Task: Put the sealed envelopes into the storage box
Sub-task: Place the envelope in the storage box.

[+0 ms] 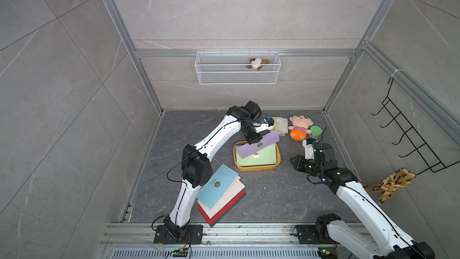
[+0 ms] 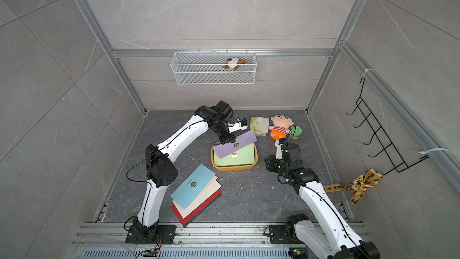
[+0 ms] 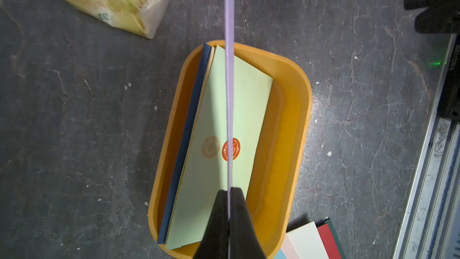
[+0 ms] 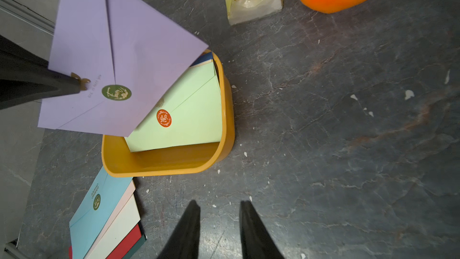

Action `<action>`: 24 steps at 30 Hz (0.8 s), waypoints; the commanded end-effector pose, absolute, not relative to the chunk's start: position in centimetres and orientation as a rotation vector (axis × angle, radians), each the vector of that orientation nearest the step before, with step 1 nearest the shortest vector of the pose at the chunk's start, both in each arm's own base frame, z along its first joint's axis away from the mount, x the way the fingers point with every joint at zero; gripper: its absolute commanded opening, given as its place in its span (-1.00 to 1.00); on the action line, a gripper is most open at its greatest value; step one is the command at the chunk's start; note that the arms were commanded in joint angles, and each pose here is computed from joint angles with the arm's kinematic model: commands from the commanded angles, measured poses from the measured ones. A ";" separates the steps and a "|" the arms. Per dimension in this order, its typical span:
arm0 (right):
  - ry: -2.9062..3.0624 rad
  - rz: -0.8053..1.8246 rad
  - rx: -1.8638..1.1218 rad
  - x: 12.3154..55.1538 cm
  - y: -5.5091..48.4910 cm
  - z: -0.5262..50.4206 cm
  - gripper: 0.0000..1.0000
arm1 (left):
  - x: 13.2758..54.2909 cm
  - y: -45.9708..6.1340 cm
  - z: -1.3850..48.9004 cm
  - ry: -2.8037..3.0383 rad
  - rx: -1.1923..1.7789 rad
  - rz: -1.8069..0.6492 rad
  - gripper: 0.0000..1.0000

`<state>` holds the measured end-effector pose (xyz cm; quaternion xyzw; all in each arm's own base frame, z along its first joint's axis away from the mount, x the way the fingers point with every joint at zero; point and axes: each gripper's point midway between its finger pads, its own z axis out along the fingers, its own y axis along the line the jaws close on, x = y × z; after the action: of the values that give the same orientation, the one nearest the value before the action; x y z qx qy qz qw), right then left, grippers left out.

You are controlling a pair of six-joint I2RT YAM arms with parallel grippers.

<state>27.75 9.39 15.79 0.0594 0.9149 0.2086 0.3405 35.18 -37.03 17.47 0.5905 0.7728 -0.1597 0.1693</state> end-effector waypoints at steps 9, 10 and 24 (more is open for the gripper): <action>2.423 0.544 0.135 27.2 9.4 15.2 -0.40 | 33.9 -35.4 15.2 2.227 1.830 -0.285 -1.00; 2.427 0.545 0.134 27.1 9.5 15.1 -0.40 | 33.9 -35.3 15.0 2.227 1.836 -0.271 -1.00; 2.460 0.595 0.123 27.1 10.2 14.4 -0.40 | 35.1 -35.9 14.4 2.136 1.869 -0.077 -0.49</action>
<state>27.30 10.10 14.50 0.0537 0.9242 0.2223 0.3059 34.31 -35.62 14.52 0.6419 0.7531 -0.0532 0.1341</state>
